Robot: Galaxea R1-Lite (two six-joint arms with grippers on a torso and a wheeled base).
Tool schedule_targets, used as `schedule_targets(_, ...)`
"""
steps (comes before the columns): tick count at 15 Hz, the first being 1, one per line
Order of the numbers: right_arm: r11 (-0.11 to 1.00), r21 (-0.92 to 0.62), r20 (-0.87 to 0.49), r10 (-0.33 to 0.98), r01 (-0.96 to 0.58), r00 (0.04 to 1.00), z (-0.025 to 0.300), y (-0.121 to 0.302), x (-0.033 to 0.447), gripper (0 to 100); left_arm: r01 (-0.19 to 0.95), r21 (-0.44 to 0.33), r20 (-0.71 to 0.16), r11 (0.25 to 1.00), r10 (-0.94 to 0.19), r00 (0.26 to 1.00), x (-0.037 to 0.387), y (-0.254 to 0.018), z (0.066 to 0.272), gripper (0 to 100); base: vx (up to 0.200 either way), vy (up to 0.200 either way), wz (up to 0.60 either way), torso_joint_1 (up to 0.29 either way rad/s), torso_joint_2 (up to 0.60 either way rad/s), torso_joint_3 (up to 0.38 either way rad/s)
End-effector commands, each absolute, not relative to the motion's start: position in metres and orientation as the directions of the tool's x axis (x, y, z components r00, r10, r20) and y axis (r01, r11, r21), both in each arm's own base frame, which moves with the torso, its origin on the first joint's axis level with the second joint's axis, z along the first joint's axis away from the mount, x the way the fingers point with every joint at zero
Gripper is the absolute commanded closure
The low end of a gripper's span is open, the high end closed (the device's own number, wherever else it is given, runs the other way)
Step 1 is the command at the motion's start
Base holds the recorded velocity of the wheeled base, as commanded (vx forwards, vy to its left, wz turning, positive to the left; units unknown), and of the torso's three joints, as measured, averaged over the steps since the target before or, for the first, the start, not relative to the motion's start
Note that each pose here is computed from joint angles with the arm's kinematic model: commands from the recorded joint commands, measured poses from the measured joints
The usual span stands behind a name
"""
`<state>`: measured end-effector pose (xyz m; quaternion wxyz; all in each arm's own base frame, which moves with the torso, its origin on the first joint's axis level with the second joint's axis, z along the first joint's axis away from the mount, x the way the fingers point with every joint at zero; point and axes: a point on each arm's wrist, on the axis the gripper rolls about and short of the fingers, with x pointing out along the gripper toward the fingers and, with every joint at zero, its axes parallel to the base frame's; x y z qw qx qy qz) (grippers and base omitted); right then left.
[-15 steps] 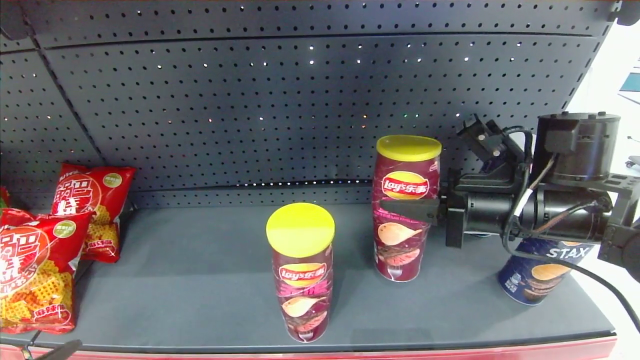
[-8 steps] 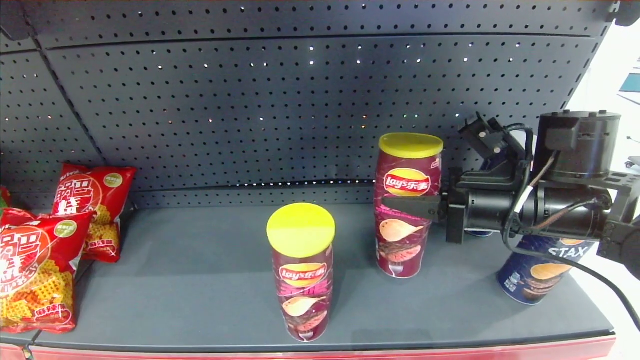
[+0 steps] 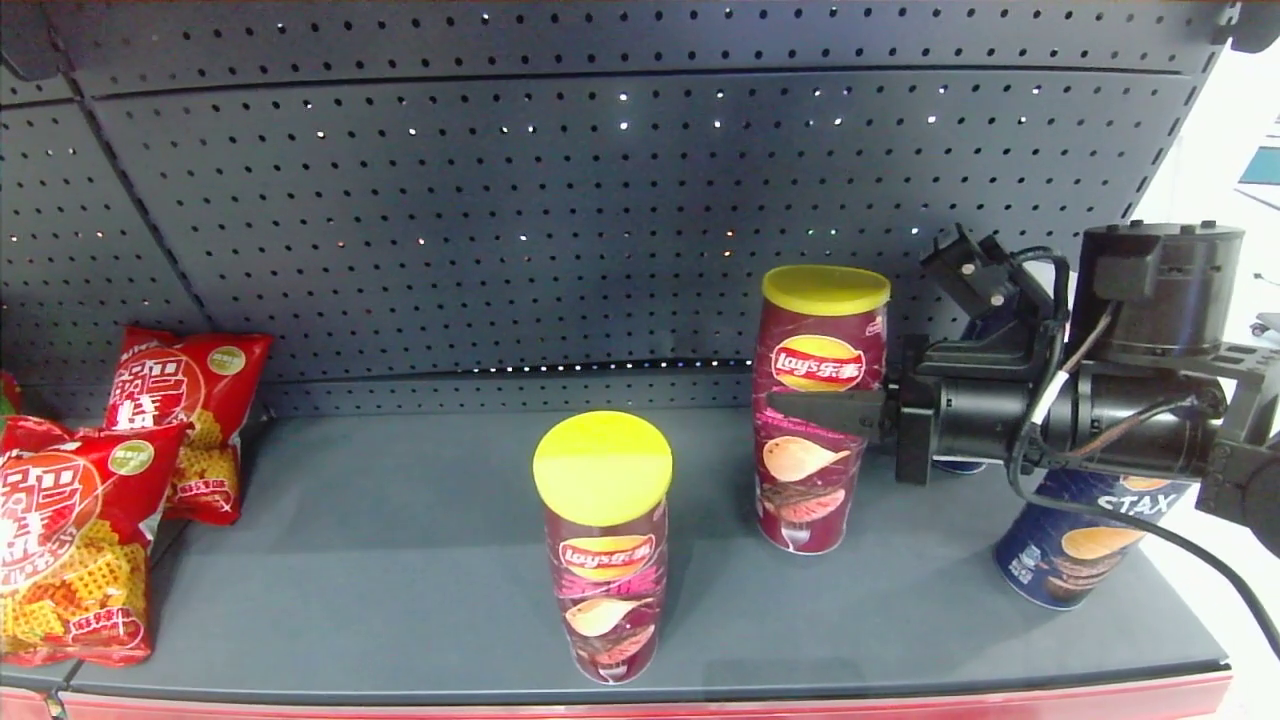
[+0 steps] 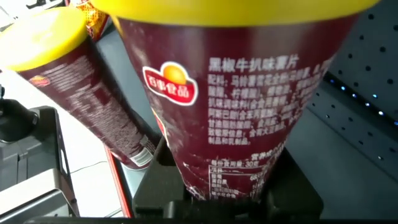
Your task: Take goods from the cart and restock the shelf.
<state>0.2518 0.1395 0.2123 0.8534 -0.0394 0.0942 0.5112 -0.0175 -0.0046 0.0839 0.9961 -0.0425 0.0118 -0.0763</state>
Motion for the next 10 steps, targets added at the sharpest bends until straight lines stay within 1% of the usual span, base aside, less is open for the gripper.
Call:
schedule_targets(1,0.473,0.029,-0.201,0.866,-0.881,0.459,0.2123,0.1397,0.252,100,0.13,-0.078,-0.002,0.988,-0.13,0.992,-0.0187,-0.0039,0.0829,0,0.0,0.0,0.0,0.0,0.0,0.0)
schedule_targets(2,0.474,0.026,-0.2,0.865,-0.88,0.46,0.2127,0.1398,0.2521,100,0.128,-0.057,0.0,0.99,-0.128,0.992,-0.0187,-0.0039,0.083,0,0.0,0.0,0.0,0.0,0.0,0.0)
schedule_targets(3,0.474,0.026,-0.2,0.865,-0.88,0.46,0.2127,0.1398,0.2521,100,0.121,-0.017,-0.003,0.993,-0.121,0.993,-0.0187,-0.0037,0.0827,0,0.0,0.0,0.0,0.0,0.0,0.0)
schedule_targets(5,0.476,0.026,-0.197,0.865,-0.879,0.462,0.2137,0.1383,0.2501,100,0.106,-0.004,-0.005,0.994,-0.106,0.994,-0.0186,-0.0034,0.0825,0,0.0,0.0,0.0,0.0,0.0,0.0)
schedule_targets(6,0.476,0.023,-0.194,0.865,-0.879,0.463,0.215,0.1378,0.2492,100,0.107,0.016,-0.005,0.994,-0.107,0.994,-0.0186,-0.0034,0.0825,0,0.0,0.0,0.0,0.0,0.0,0.0)
schedule_targets(7,0.477,0.022,-0.193,0.864,-0.879,0.464,0.2154,0.1377,0.2489,100,0.086,0.027,-0.005,0.996,-0.086,0.996,-0.0186,-0.0029,0.0825,0,0.0,0.0,0.0,0.0,0.0,0.0)
schedule_targets(8,0.477,0.022,-0.193,0.864,-0.879,0.464,0.2154,0.1377,0.2489,100,0.014,0.027,-0.005,1.0,-0.014,1.0,-0.0185,-0.0013,0.0825,0,0.0,0.0,0.0,0.0,0.0,0.0)
schedule_targets(9,0.477,0.022,-0.193,0.864,-0.879,0.464,0.2154,0.1377,0.2489,100,-0.032,0.009,-0.031,0.999,0.032,0.999,-0.0219,0.0007,0.0752,0,0.0,0.0,0.0,0.0,0.0,0.0)
schedule_targets(10,0.477,0.021,-0.191,0.865,-0.879,0.465,0.2159,0.1377,0.2491,100,-0.032,-0.006,-0.017,0.999,0.032,0.999,-0.0234,0.0009,0.0751,0,0.0,0.0,0.0,0.0,0.0,0.0)
